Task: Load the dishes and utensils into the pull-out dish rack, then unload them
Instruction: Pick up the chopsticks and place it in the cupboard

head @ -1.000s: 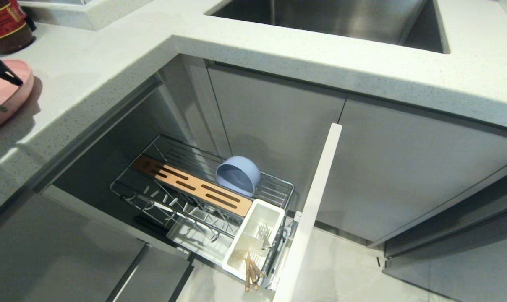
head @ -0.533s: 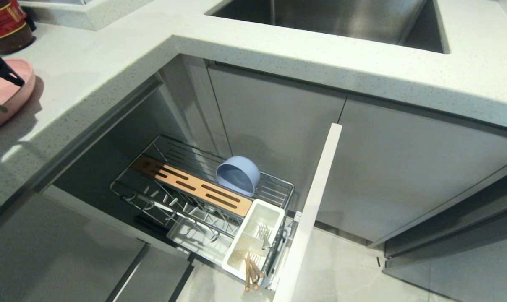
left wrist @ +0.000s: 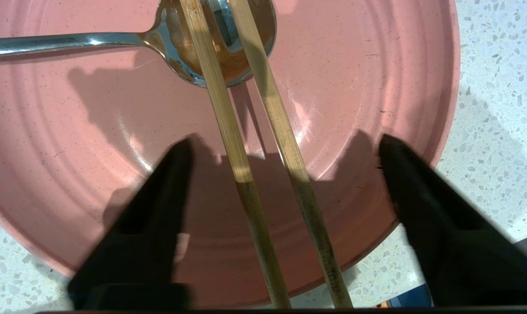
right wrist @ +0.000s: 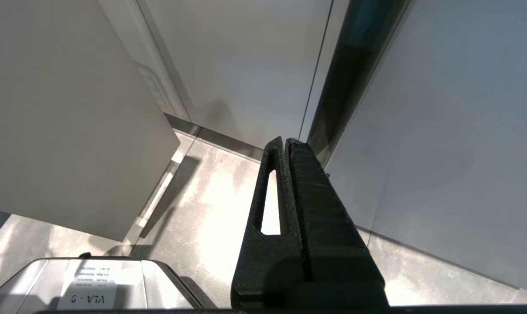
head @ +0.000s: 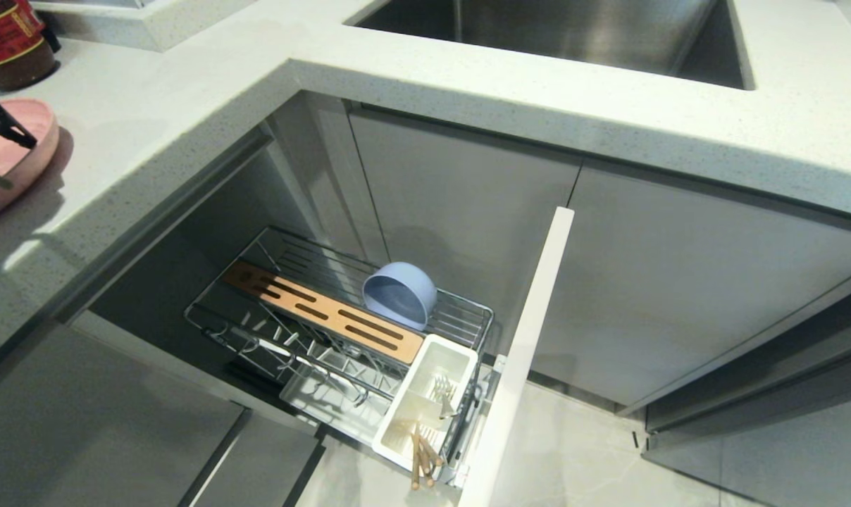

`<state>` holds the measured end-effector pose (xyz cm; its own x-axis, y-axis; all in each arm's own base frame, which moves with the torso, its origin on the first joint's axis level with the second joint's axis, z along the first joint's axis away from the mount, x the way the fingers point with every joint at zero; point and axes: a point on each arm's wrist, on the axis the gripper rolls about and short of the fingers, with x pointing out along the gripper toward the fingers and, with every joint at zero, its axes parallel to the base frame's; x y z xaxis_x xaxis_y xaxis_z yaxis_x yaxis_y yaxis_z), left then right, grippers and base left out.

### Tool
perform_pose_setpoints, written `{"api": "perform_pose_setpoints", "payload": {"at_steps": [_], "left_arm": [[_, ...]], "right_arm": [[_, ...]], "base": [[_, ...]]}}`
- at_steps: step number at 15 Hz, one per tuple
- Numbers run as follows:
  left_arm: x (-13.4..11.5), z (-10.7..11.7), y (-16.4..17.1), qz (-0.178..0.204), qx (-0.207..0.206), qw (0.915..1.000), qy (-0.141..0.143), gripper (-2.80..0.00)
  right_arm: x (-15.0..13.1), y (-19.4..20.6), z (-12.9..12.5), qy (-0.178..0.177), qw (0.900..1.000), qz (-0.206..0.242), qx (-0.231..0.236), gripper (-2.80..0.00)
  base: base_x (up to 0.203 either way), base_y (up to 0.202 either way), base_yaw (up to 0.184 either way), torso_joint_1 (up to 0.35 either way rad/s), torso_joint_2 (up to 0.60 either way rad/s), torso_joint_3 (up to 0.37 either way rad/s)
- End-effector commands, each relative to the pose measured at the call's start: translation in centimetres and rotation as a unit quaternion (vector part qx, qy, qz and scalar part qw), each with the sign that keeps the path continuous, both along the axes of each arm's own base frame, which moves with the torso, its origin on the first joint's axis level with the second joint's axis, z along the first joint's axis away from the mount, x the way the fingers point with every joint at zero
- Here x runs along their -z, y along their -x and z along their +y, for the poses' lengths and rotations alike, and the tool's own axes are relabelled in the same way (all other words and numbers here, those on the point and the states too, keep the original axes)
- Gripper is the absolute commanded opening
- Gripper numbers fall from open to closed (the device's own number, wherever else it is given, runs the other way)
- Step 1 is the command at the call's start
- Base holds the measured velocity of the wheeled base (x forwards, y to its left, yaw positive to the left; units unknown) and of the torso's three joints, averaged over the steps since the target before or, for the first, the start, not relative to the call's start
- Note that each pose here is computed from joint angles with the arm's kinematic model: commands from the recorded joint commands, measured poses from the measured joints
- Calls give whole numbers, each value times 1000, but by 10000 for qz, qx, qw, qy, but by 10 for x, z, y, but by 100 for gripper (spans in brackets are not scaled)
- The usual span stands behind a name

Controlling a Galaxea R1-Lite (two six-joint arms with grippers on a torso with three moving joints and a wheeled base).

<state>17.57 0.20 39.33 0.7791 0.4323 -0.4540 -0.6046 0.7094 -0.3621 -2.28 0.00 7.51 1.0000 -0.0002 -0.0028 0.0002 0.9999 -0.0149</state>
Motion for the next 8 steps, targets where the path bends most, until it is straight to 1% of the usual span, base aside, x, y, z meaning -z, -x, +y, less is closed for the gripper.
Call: {"api": "perform_pose_setpoints", "payload": {"at_steps": [1,6,8], "left_arm": [[0,0,0,19,-26,10000,9,-280],[0,0,1,11,-32,10000,9,-280],[-1,0,0,-62,-38,10000,9,-280]], "right_arm": [[0,0,0,2,10000,2,10,-280],[0,0,0,4,10000,2,4,-280],[0,0,0,3,10000,2,4,-280]], "base": [[0,0,0,0,0,0],[0,0,0,0,0,0],[0,0,0,0,0,0]]}}
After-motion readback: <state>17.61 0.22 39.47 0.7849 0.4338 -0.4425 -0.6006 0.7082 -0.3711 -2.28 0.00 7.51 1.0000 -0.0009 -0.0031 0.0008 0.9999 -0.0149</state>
